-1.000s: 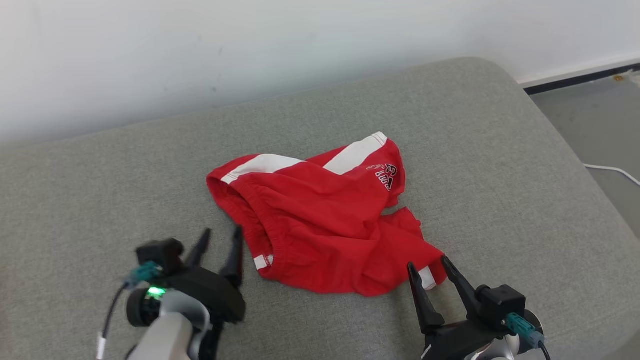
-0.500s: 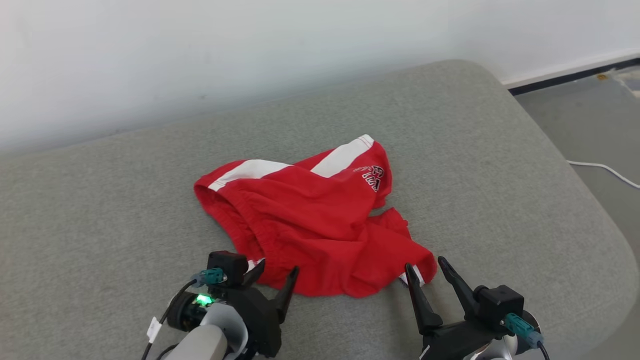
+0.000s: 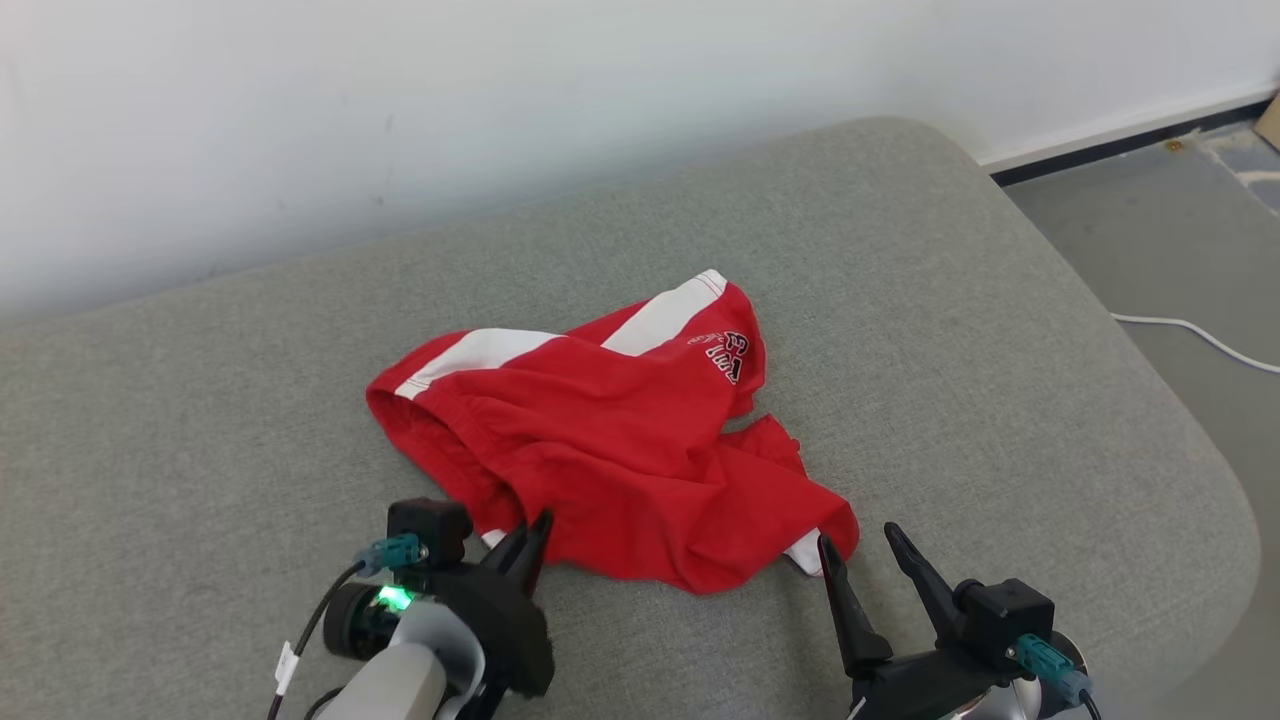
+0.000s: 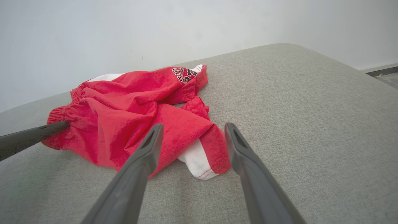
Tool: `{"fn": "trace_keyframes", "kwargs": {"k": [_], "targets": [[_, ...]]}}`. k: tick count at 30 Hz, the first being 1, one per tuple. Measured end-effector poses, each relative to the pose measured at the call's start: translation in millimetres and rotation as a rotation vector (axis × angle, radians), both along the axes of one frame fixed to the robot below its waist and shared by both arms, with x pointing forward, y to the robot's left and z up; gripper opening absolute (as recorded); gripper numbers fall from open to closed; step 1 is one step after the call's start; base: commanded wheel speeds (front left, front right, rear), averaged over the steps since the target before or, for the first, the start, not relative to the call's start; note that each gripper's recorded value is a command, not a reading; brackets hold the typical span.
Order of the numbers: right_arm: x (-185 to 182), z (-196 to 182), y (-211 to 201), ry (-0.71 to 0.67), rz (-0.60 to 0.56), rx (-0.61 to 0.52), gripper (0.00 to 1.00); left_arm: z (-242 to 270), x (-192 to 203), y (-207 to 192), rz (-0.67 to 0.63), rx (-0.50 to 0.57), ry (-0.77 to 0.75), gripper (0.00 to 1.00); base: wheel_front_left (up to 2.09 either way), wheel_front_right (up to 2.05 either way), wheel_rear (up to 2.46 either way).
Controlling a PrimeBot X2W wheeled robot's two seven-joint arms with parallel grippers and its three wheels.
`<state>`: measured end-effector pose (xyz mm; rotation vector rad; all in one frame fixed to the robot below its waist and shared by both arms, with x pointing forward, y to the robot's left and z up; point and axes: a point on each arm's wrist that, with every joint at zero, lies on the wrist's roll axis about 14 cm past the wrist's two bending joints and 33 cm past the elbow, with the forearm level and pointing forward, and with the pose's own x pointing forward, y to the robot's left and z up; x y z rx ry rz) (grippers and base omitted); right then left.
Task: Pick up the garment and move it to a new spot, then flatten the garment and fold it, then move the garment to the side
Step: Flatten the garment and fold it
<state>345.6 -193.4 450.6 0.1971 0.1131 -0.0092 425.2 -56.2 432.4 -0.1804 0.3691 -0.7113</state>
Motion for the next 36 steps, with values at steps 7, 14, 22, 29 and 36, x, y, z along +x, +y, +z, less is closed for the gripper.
{"fn": "trace_keyframes", "kwargs": {"k": [7, 14, 22, 29, 36], "targets": [[-1.4, 3.2, 6.0, -0.013, 0.017, 0.004, 1.00, 77.1, 7.2, -23.4, 0.017, -0.263, -0.095, 0.00, 0.00, 0.00, 0.00], [-2.3, 4.3, 10.8, -0.019, 0.030, 0.009, 1.00, 174.2, -13.2, -41.9, -0.056, -0.641, -0.063, 0.00, 0.00, 0.00, 0.00], [-0.2, 9.3, 15.9, -0.034, 0.046, 0.008, 1.00, 200.8, -10.5, -13.9, 0.038, -0.720, -0.031, 0.00, 0.00, 0.00, 0.00], [-0.4, 5.2, 9.3, -0.022, 0.025, 0.012, 1.00, 157.5, 1.2, 30.8, 0.199, -0.599, 0.047, 0.00, 0.00, 0.00, 0.00], [5.3, 2.9, 12.1, -0.014, 0.036, 0.007, 1.00, 74.4, 18.2, 85.1, 0.404, -0.343, 0.144, 0.00, 0.00, 0.00, 0.00]]}}
